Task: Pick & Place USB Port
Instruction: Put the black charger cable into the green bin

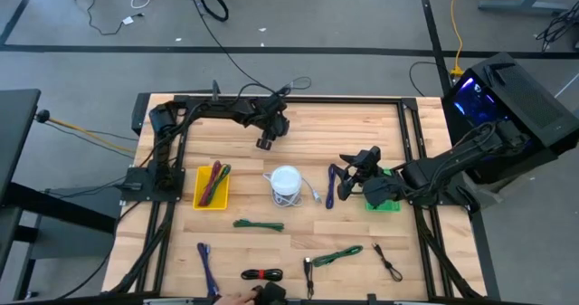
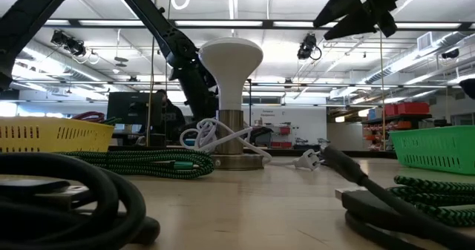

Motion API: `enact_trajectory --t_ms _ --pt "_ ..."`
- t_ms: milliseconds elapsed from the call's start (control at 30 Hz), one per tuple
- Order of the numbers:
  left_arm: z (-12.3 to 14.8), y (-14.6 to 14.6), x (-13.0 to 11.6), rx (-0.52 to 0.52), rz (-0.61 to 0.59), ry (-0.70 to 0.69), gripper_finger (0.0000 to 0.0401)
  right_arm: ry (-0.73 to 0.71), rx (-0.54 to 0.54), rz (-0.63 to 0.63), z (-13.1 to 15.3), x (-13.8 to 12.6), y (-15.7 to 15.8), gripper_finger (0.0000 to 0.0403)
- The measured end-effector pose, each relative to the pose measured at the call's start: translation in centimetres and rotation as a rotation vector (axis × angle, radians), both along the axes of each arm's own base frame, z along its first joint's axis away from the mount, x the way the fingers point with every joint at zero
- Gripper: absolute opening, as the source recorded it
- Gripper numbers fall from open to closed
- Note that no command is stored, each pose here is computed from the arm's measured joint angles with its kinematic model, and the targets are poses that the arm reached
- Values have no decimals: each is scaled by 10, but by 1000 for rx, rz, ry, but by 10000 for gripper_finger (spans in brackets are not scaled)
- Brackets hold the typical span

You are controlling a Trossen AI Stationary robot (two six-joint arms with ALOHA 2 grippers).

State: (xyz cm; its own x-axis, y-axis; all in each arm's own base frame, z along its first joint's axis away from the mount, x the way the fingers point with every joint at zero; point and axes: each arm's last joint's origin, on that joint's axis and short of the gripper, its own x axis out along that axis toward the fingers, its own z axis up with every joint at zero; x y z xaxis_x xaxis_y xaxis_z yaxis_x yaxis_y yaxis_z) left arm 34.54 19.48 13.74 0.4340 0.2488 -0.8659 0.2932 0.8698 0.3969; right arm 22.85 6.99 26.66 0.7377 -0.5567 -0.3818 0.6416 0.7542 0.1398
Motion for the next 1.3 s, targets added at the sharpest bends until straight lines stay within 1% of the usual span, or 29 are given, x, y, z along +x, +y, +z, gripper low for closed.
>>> enact_trajectory --t_ms 67,167,200,400,567,733,833,933,967,1033,1100,1200,1267,1300 --pt "0 0 -1 0 3 5 115 -5 -2 -1 1 0 0 206" --pt "0 0 -2 -4 5 18 32 -7 -4 1 1 1 0 206" --pt "-1 -1 -2 -5 14 24 18 -6 -5 1 1 1 0 206" --pt "1 -1 -5 2 55 55 5 -6 -7 0 1 1 0 206" --pt "13 -3 -10 -3 83 54 3 -3 -8 0 1 1 0 206" --pt "39 -9 -20 -6 116 41 2 -3 -9 0 1 1 0 206" --pt "60 -13 -29 -3 163 27 1 -3 -9 0 1 1 0 206" --pt "86 -20 -41 -5 206 -11 1 -5 -7 -3 1 1 -1 206" --pt "97 -23 -46 -8 222 -37 1 -12 -5 -6 1 1 -1 206" --pt "120 -30 -56 -54 243 -123 1 -21 -1 -15 2 3 -3 206" --pt "147 -40 -66 -148 231 -264 1 -29 -11 -21 2 7 -6 206" --pt "189 -58 -82 -307 124 -496 0 -38 -41 -9 3 15 -9 206" --pt "213 -72 -91 -410 25 -629 0 -55 -65 16 5 22 -11 206" --pt "224 -78 -95 -445 -29 -697 0 -63 -78 32 6 26 -11 206"
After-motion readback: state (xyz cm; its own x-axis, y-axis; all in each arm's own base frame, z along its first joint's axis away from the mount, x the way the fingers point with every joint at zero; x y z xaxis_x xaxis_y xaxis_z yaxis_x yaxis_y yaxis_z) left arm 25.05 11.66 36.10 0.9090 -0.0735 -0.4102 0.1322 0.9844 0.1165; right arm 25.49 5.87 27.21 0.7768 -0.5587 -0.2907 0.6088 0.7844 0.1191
